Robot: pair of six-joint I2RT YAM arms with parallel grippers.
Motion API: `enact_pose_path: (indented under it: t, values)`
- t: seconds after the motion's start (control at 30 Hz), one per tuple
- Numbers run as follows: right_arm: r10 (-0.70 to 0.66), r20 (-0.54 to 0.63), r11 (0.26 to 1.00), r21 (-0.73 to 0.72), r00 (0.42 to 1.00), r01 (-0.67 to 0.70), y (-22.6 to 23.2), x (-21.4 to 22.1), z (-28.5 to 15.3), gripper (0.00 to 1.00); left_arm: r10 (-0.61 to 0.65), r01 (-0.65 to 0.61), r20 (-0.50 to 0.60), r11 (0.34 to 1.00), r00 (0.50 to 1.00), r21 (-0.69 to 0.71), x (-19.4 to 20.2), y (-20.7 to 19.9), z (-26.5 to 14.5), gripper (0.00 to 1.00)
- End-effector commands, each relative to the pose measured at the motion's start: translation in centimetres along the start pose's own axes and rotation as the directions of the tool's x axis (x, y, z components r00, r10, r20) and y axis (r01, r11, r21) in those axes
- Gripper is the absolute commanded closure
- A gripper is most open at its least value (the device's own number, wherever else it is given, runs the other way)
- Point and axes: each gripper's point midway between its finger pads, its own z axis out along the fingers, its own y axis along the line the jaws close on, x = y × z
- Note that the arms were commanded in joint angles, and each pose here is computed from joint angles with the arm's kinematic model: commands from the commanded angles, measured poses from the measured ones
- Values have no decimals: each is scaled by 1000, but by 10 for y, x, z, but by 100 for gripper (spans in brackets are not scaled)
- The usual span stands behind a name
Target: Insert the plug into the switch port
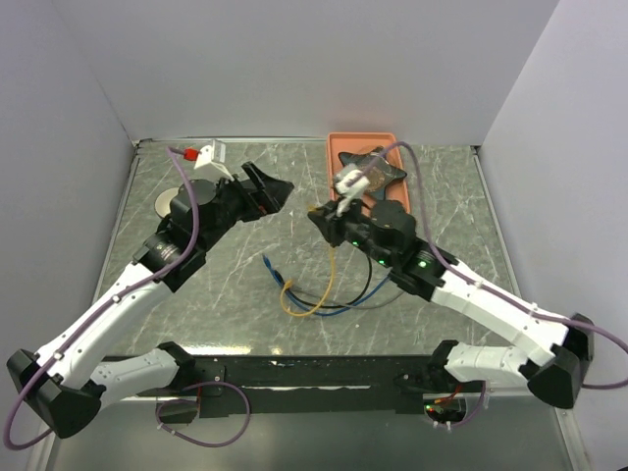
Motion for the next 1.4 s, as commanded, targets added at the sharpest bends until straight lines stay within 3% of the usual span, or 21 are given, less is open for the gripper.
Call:
enact_pose_path:
  t: [0.0,0.13,0.27,0.43,0.57,0.6,0.7,0.77,1.0,1.03,1.1,1.13,1.2,1.23,1.27,1.37]
  values:
    - [112,213,992,-84,971,-96,-6,-52,-44,100,40,-26,95,990,995,-137,-15,28,-8,1]
    - [260,334,953,-238,906,-185,-16,-73,-89,100,76,-56,112,982,991,-178,-19,37,-11,1]
    - [251,351,955,-241,902,-172,-23,-79,-104,100,105,-82,106,976,989,-202,-17,44,-6,1]
    - [261,219,939,-283,940,-195,-17,-56,-80,100,182,-167,10,924,983,-343,-3,81,18,1]
    - [274,103,878,-432,956,-205,8,-39,-70,100,229,-251,-105,841,968,-478,10,120,44,0]
    - [273,94,871,-447,957,-205,11,-37,-70,100,231,-291,-178,807,957,-514,27,140,54,1]
    - [269,81,874,-440,960,-208,11,-28,-72,100,207,-319,-259,777,944,-543,37,172,77,1]
    - [269,79,870,-447,960,-207,13,-25,-75,100,188,-304,-260,785,947,-540,26,183,92,1]
    - [296,12,835,-490,955,-252,24,-6,-81,100,194,-380,-351,699,916,-605,11,240,159,1]
    - [298,7,833,-490,955,-256,25,-2,-81,100,202,-381,-342,691,918,-614,-7,234,167,1]
    - [299,-6,828,-495,954,-263,27,2,-82,100,195,-421,-396,644,897,-639,5,263,185,0]
    - [299,-19,825,-498,954,-268,29,5,-84,100,213,-409,-364,654,907,-636,-14,256,197,1]
    - [293,-28,825,-497,956,-267,30,7,-86,100,191,-445,-430,637,882,-629,6,282,211,1]
    - [291,-32,827,-494,956,-268,30,9,-88,100,203,-428,-400,651,894,-627,-10,278,220,1]
    - [290,-34,830,-489,956,-269,29,10,-89,100,174,-442,-441,634,881,-634,7,299,224,1]
    - [281,-37,839,-476,959,-264,28,13,-92,100,173,-449,-441,600,881,-663,6,324,229,1]
